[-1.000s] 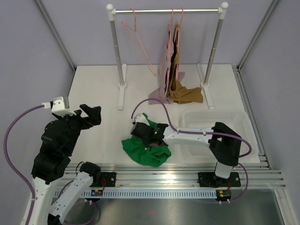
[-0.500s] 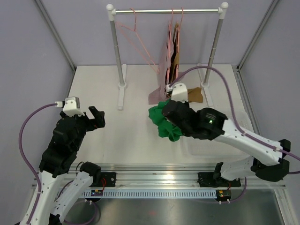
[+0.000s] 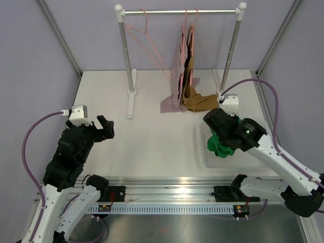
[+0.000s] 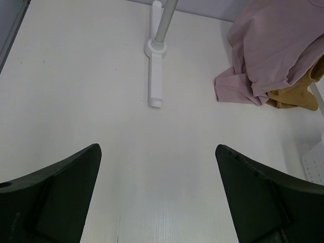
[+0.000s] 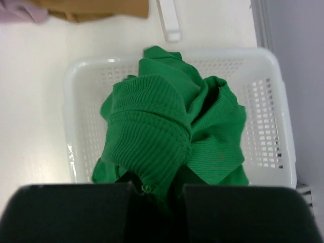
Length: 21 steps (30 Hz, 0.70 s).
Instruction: Remove the tank top from the hanger
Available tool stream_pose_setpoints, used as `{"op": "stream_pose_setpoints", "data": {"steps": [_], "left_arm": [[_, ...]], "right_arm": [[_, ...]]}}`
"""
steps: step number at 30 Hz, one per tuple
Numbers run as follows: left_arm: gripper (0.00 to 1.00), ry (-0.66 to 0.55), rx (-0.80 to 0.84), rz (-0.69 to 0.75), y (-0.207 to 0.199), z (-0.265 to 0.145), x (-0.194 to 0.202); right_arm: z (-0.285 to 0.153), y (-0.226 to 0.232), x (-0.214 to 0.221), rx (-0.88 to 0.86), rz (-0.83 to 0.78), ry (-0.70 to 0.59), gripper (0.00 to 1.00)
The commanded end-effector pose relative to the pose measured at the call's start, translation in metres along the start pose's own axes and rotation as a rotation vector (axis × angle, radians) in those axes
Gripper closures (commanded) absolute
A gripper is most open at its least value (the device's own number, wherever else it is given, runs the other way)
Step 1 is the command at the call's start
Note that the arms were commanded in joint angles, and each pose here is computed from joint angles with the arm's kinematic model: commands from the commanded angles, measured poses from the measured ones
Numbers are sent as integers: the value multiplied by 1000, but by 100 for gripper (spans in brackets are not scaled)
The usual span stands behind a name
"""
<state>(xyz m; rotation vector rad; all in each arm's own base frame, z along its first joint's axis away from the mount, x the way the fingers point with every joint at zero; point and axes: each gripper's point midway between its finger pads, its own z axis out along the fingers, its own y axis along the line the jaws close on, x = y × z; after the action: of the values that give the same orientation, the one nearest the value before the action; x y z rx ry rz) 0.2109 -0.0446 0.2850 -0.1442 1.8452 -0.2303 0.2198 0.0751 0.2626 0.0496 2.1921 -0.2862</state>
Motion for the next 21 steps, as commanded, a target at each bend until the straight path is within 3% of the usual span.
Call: {"op": "stream_pose_setpoints", "data": {"steps": [1,7,10,12,13,17,21], "left_arm": [[1,-38,37,5,-7,2,-10],[1,-30,44,5,-9,3,-9],[1,-27,48,-2,-11,4,-10],[1,-22,61,-17,-15,2,-14],[1,-21,66,-22,-16,1,-15],[1,-16,119,-65,-30,-3,-26],[1,-22,227,-109,-58,-6,-50]], "right_arm": [[21,16,27,18,47,73,100],[56,35,77,37,61,188,100],[66,37,86,53,81,224,66],[65,30,84,104,81,228,12],[64,26,82,125,78,229,1],[47,3,55,195,73,177,1],[19,-6,8,104,168,51,1]]}}
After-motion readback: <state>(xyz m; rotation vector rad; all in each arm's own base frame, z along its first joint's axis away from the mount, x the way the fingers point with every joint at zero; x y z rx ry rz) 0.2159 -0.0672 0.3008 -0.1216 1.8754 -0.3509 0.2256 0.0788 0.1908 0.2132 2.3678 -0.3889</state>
